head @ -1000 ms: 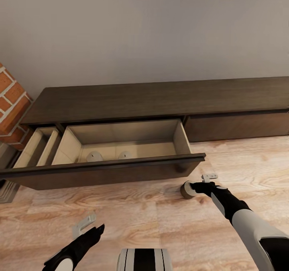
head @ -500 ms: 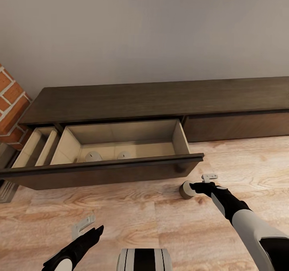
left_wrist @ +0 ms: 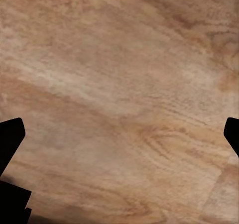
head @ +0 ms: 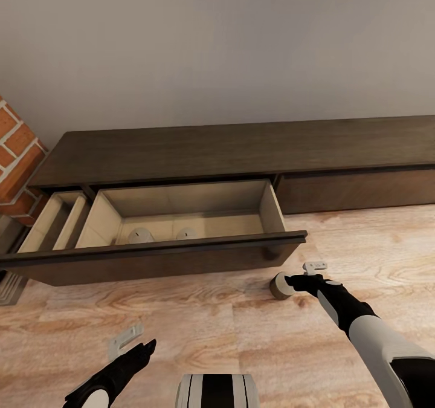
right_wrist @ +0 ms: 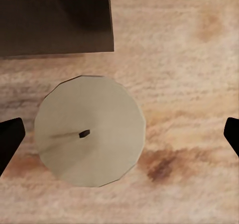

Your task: Place each of the two pumpkins and all three candles from the living room inside a cabinet in the living room (use any cabinet), then make sure every cabinet is closed, and position the cauldron so it is next to a table in the living room.

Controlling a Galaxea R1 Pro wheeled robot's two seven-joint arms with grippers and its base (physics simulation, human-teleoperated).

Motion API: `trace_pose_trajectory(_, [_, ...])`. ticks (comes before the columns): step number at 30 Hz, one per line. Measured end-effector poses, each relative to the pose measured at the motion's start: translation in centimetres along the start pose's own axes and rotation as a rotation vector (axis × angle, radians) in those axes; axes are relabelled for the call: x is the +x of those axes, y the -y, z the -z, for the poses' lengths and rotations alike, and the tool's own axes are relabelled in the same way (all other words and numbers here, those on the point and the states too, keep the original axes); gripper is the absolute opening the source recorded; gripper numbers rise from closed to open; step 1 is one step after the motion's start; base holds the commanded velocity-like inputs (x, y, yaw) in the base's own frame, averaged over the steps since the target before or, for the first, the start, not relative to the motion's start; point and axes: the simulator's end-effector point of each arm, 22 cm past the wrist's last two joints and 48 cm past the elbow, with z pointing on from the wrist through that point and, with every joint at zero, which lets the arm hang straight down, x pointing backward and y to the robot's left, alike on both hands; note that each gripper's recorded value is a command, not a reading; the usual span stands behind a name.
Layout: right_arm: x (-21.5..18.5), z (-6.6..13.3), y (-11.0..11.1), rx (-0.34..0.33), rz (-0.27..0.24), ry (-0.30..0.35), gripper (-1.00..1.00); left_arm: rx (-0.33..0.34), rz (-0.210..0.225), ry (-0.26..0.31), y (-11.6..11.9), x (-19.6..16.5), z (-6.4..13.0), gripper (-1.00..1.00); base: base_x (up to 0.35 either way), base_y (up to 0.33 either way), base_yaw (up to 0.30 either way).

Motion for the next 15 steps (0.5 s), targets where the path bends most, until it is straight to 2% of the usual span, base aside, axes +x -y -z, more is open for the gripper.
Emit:
trace_pose_trajectory(4, [-0.04,-0.02,-0.12,-0.001,0.001,-0.001,1.00,0.000,0.001,-0.001,0.01,0.01,0.00,1.00,0.000,0.000,0.000])
trace_pose_trajectory(9, [0.64,-0.08,-0.76,-0.009,-0.005,-0.039,1.00,0.000,0.001,-0.001,-0.03,0.01,0.00,1.00,0.000,0.000,0.000])
trace_pose_trajectory(15, [0.95,-0.08,-0.91,-0.010,-0.009,-0.054,1.00,0.000,0.001,-0.001,-0.04,0.01,0.00,1.00,0.000,0.000,0.000])
